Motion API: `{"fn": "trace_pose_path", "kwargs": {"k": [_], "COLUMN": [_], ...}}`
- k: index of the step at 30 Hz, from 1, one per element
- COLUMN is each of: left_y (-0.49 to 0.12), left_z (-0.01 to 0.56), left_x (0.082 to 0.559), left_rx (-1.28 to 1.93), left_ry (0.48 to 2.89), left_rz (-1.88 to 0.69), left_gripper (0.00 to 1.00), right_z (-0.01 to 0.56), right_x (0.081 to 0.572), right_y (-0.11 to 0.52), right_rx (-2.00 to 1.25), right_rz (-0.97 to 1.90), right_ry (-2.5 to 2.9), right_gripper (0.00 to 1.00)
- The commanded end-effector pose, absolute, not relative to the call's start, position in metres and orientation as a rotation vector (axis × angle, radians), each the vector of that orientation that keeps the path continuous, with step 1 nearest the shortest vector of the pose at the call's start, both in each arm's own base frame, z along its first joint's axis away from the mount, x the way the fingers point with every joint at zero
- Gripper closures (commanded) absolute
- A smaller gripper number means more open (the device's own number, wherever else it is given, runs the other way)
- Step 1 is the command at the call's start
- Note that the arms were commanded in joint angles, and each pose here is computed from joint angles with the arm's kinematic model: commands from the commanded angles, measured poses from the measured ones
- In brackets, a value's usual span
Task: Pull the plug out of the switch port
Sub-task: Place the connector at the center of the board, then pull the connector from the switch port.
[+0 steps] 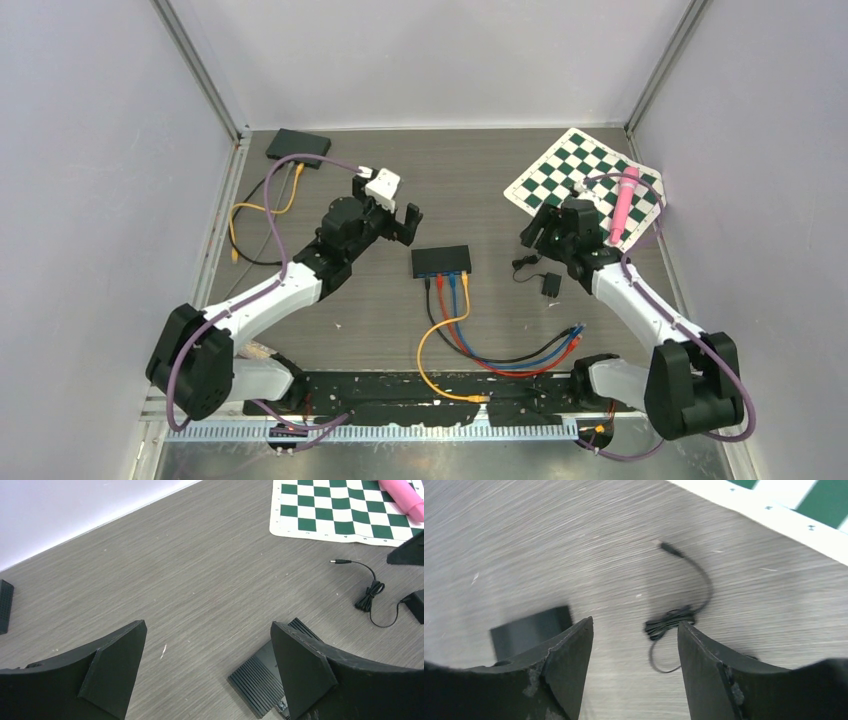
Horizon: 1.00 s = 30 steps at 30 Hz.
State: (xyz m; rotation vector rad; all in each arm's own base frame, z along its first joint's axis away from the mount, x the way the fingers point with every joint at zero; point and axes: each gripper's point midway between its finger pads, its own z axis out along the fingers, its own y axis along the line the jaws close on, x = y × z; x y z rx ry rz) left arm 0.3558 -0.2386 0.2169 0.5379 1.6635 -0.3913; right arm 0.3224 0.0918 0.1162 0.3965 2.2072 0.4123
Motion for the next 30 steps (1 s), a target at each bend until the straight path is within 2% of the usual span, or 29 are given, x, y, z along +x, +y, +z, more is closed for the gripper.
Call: {"fn": "trace_pose_path", "kwargs": {"k": [1, 8, 12, 19, 21, 24, 27, 30], "left_y": [-0.237, -0.236, -0.232, -0.232, -0.233, -0.231, -0.234, -0.240], "left_z": [0.241, 0.235, 0.230, 0.215, 0.210, 0.200, 0.186, 0.172], "left_x": [0.355, 0.352, 0.352, 0.354, 0.354, 0.355, 0.355, 0.355], "left_rx": [0.488, 0.498, 0.483, 0.499, 0.503, 0.481, 0.475, 0.499], "left_ry": [1.593, 1.614, 1.632, 1.736, 1.759, 1.801, 1.878, 1.962], "left_rz": [-0.427, -0.424, -0.415, -0.388, -0.390, -0.386, -0.391, -0.402], "left_gripper": [0.01, 0.01, 0.01, 0.01, 0.01, 0.01, 0.01, 0.01], "right_z": [0.093, 0.053, 0.040, 0.041, 0.054, 0.088, 0.128, 0.151], "right_x": [0.332, 0.341, 0.348, 0.354, 0.356, 0.356, 0.354, 0.350], "right_y": [0.049, 0.054, 0.080, 0.088, 0.084, 0.073, 0.071, 0.086], "right_rx": [0.569, 0.544, 0.457, 0.316, 0.284, 0.268, 0.242, 0.183], "right_rz": [0.272, 0.399, 0.565, 0.526, 0.462, 0.355, 0.364, 0.481], "right_ry": [2.254, 2.436, 2.502, 2.550, 2.516, 2.412, 2.265, 2.180], "right_gripper": [0.33, 0.40, 0.49, 0.51, 0.49, 0.38, 0.28, 0.27]}}
